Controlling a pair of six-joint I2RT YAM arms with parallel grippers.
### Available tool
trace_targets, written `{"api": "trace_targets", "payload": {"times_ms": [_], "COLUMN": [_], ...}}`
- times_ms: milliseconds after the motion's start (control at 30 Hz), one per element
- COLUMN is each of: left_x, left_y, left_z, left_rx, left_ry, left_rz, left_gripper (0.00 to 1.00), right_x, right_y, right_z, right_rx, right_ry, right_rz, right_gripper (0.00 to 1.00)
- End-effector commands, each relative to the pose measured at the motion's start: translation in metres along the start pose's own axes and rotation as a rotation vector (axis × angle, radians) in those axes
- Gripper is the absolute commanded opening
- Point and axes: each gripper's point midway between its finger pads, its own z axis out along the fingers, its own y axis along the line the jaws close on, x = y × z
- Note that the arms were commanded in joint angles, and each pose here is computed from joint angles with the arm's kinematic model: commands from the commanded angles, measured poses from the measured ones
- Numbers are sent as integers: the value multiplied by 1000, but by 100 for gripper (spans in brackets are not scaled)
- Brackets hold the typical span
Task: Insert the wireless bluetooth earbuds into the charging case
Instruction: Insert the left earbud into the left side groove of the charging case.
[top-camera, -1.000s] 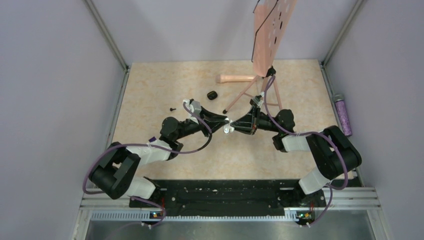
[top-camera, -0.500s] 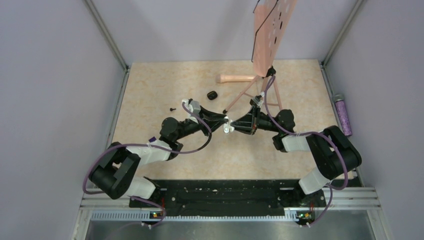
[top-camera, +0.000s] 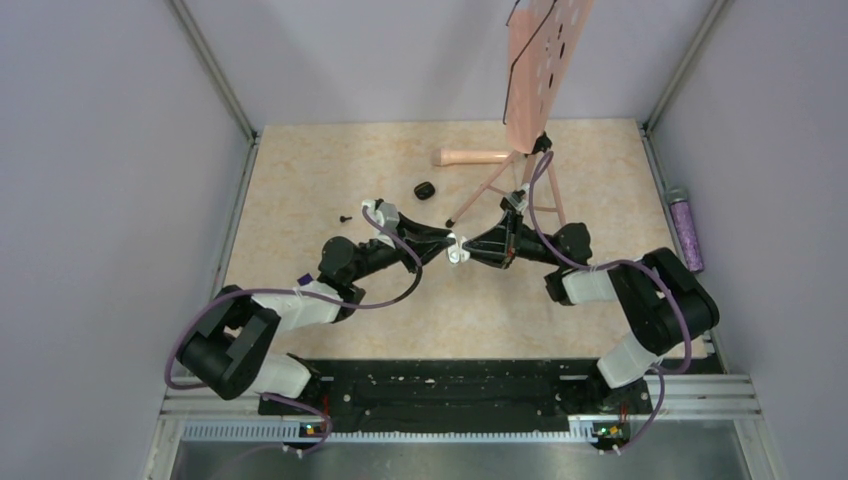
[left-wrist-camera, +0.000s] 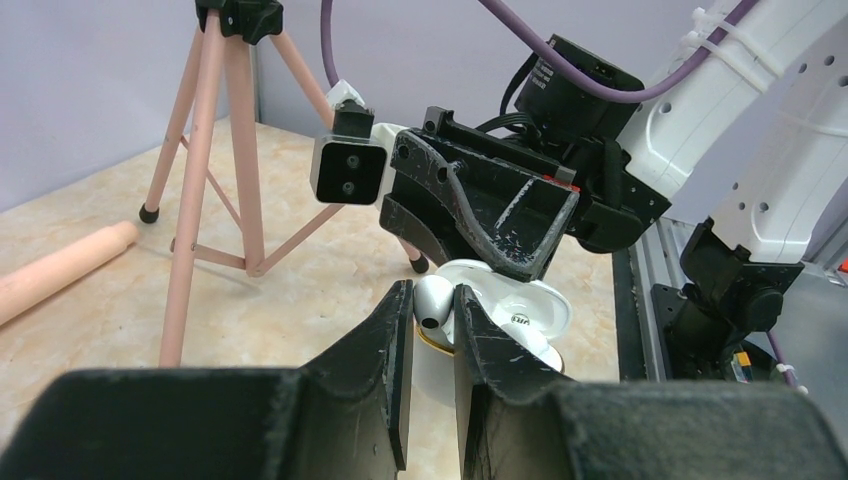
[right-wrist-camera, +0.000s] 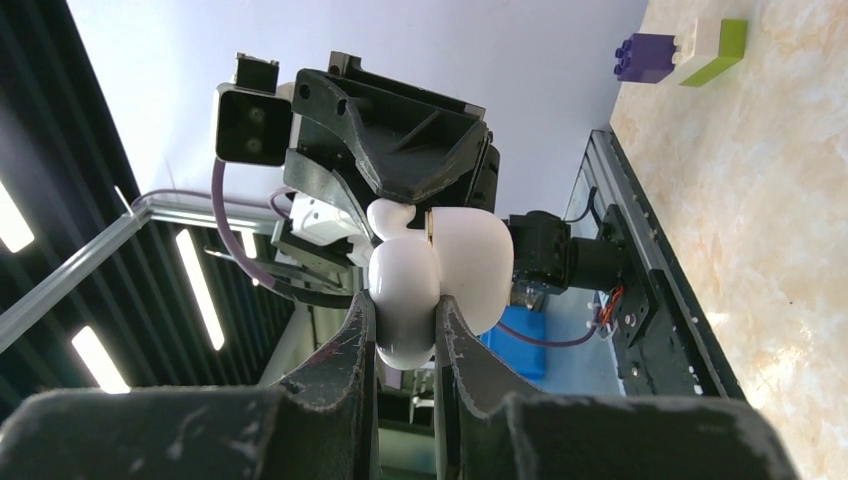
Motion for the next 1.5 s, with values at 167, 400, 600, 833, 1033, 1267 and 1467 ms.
{"api": "trace_targets", "payload": {"times_ms": [167,400,600,833,1033,1267,1467], "left_x": [-2,-1,-1,-3,-8,-15,-13], "left_y": [-14,-15,-16,-17,-18,-17,-20], "left_z": [-1,-2,-1,-1,-1,0,1], "left_rx": [67,61,65,67,61,45,63], "left_ry": [16,52,64,66,59,49,72], "left_rz": [6,-1,-9,-14,-16,-13,-22], "left_gripper": [1,14,31,45,61,68,66], "right_x": [-3,-6,-8,-8,-9,-9,-9], "right_y": [20,13,11,8,8,7,8], "right_z": [-1,1,2,1,2,1,1], "right_rx": [-62,-17,13,28,36,49,49], "right_ry": [-23,-35,-38,-43,-49,-51,-51], "right_rz": [-101,-110,-124,-122,-124,-129,-134], "right_gripper": [0,0,0,0,0,0,0]}}
